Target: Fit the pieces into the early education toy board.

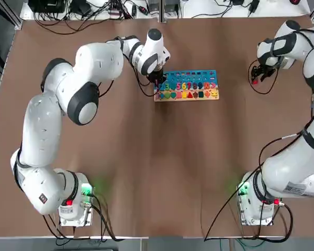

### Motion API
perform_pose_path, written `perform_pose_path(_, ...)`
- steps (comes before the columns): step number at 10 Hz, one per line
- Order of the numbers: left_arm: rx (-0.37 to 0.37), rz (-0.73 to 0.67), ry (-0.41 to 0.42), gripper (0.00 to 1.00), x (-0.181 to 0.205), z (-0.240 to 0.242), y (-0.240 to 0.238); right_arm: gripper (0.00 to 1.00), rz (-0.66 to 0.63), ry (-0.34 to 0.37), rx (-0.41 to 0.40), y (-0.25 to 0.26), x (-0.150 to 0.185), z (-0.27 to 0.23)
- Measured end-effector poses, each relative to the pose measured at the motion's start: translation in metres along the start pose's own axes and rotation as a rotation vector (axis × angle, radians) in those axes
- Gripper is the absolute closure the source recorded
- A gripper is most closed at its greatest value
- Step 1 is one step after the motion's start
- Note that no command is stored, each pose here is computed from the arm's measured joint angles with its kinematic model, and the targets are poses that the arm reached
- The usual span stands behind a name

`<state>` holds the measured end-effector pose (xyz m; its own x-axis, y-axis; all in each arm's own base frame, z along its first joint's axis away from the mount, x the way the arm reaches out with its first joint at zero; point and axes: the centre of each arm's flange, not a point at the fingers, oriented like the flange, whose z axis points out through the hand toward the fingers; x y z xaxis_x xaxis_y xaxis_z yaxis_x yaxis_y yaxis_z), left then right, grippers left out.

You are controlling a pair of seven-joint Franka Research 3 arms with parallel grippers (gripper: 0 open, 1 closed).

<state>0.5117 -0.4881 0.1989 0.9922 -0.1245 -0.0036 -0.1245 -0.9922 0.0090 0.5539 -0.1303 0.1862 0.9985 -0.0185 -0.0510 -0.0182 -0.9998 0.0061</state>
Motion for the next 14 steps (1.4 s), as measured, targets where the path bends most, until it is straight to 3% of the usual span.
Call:
perform_pose_path(7,0.004,0.003,-0.008,0.86,-0.0029,0.0067,0.0019,0.41,-0.042,-0.006,0.001,-0.0017,-0.0035,0.0087)
perform_pose_path(14,0.003,-0.002,-0.008,0.86,-0.0034,0.0065,0.0031,0.56,-0.043,-0.010,0.002,-0.0016,-0.0038,0.0091)
